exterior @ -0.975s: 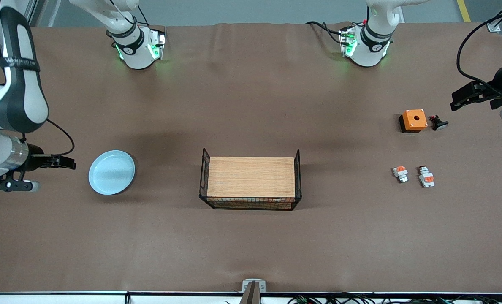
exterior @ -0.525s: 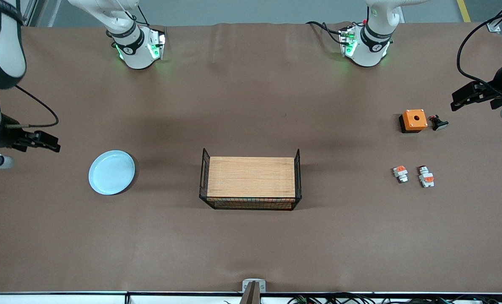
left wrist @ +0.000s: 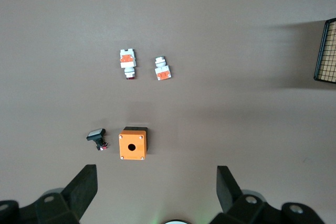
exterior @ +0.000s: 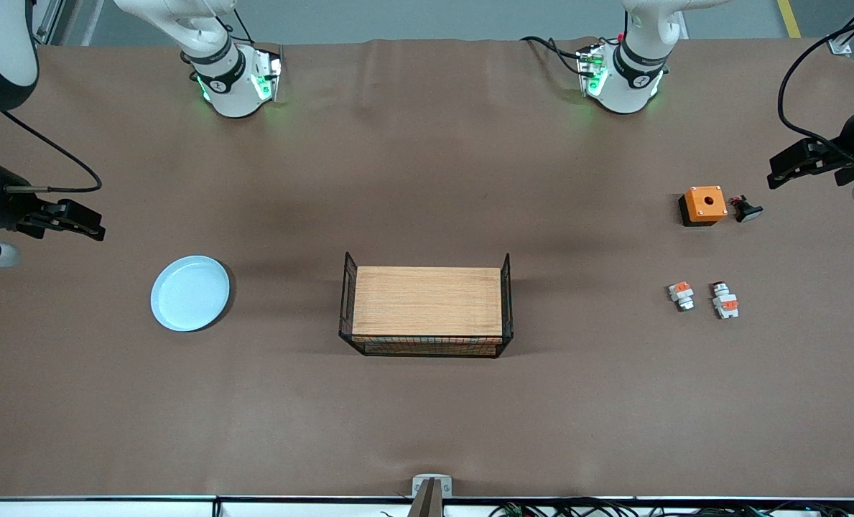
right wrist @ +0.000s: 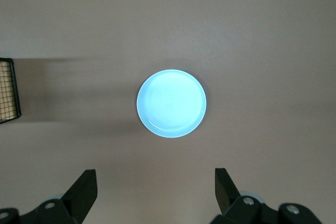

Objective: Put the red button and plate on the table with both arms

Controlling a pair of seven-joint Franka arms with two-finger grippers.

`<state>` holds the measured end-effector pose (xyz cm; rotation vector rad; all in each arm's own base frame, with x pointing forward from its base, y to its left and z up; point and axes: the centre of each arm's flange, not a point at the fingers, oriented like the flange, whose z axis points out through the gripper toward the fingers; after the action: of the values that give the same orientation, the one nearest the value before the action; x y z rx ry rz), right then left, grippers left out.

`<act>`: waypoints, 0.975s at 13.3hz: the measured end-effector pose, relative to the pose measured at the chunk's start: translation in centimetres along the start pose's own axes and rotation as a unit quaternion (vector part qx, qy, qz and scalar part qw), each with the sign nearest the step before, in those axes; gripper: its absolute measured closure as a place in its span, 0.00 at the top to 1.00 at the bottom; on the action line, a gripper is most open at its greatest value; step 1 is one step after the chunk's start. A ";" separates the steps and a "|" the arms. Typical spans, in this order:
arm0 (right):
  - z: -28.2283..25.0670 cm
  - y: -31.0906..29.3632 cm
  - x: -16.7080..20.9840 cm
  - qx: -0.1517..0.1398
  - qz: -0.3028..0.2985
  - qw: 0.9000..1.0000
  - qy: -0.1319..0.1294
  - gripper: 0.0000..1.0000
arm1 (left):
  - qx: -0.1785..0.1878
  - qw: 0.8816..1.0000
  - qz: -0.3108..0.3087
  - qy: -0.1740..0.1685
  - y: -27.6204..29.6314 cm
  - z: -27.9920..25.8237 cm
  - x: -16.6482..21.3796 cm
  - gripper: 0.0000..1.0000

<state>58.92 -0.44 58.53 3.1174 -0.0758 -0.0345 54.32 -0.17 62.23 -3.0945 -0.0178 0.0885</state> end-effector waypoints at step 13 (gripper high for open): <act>-6.1 0.1 -2.7 -0.001 0.005 1.000 0.012 1.00 | -0.001 1.000 -0.003 0.017 -0.3 -1.6 0.0 1.00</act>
<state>56.40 -0.22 64.64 3.1152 -0.0916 0.0038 54.39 0.07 63.81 -3.0961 -0.0257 0.0361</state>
